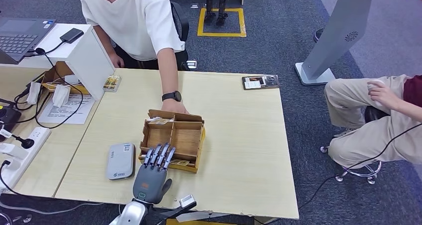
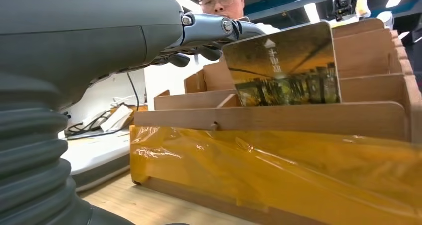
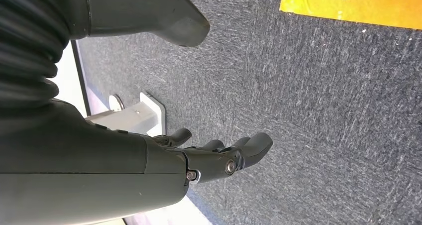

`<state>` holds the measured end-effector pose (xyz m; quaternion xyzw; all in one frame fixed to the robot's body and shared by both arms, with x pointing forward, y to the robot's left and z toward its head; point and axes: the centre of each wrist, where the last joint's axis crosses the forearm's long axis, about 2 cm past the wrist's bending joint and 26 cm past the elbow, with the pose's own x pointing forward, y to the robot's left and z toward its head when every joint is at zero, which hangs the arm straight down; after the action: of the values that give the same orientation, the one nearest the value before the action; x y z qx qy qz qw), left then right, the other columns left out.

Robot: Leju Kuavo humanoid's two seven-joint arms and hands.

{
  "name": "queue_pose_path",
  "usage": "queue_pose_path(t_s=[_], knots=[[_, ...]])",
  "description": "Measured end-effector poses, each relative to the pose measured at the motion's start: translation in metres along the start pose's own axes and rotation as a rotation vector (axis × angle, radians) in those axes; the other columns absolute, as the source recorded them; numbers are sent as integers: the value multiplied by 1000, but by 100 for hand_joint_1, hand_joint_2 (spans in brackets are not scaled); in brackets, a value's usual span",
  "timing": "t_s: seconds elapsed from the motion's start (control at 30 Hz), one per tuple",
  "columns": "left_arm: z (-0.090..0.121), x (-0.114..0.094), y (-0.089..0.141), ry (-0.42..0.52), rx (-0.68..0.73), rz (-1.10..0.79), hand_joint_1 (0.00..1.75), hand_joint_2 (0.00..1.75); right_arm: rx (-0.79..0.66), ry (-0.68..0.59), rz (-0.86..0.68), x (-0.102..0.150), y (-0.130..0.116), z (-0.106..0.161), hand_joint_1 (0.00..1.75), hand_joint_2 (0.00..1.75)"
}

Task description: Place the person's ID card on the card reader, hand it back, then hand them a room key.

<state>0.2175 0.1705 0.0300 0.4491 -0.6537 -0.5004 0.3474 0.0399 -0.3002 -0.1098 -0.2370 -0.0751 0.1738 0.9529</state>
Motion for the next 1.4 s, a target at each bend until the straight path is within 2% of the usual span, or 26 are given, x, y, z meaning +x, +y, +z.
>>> queue_pose_path(t_s=[0.5, 1.07, 1.4], knots=[[1, 1, 0, -37, 2, -3, 0, 175, 2, -1, 1, 0, 0, 0, 0, 175], [-9, 7, 34, -104, 159, 37, 0, 175, 2, -2, 4, 0, 0, 0, 0, 175], [-9, 7, 41, -103, 187, 42, 0, 175, 1, -2, 4, 0, 0, 0, 0, 175]])
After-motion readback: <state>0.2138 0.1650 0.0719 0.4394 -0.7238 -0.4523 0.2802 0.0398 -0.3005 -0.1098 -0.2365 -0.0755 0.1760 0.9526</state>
